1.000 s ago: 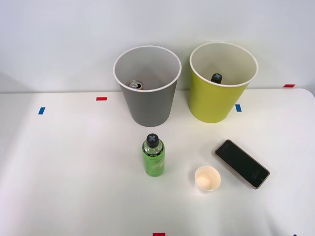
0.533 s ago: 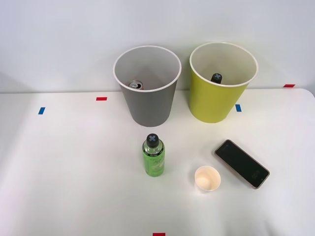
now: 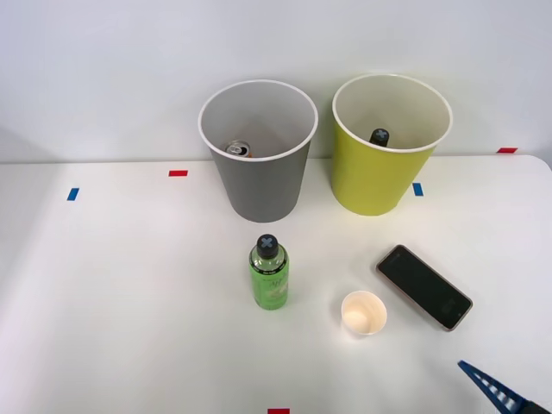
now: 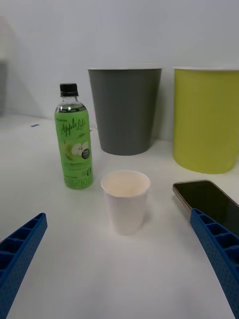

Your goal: Put cans in the gray bin, plastic bottles in the light green bin

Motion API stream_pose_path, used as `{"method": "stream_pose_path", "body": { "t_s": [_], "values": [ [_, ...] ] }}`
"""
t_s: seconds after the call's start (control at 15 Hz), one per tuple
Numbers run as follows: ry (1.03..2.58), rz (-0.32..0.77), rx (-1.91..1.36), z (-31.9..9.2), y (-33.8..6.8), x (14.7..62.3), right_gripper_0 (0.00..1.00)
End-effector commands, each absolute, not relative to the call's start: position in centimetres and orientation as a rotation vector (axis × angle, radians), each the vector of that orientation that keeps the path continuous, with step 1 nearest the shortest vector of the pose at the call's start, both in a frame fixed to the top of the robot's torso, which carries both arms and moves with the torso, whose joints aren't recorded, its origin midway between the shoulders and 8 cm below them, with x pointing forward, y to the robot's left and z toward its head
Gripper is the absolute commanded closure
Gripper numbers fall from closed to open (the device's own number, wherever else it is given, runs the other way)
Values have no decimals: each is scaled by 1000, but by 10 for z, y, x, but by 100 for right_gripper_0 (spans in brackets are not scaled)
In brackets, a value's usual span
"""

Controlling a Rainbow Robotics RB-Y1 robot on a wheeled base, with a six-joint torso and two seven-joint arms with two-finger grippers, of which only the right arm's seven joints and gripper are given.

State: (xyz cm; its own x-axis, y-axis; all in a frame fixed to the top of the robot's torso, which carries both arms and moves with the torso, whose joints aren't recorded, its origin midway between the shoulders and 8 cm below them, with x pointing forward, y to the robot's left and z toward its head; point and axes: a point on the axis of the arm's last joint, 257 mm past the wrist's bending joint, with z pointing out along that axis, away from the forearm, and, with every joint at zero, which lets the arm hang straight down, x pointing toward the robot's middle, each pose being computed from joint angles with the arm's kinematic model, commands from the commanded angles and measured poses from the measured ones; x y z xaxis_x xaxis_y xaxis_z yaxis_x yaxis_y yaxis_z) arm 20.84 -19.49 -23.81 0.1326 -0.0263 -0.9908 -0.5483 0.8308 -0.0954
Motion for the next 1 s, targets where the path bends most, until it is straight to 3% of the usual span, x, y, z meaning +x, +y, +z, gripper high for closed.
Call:
{"method": "stream_pose_path", "body": {
  "t_s": [0.07, 0.27, 0.47, 1.0],
  "values": [
    [1341, 552, -592, -210, -157, 234, 0],
    [1333, 611, -592, -196, -130, 252, 0],
    [1298, 537, -616, -192, -130, 265, 0],
    [1309, 590, -672, -192, -87, 295, 0]
  ]
}}
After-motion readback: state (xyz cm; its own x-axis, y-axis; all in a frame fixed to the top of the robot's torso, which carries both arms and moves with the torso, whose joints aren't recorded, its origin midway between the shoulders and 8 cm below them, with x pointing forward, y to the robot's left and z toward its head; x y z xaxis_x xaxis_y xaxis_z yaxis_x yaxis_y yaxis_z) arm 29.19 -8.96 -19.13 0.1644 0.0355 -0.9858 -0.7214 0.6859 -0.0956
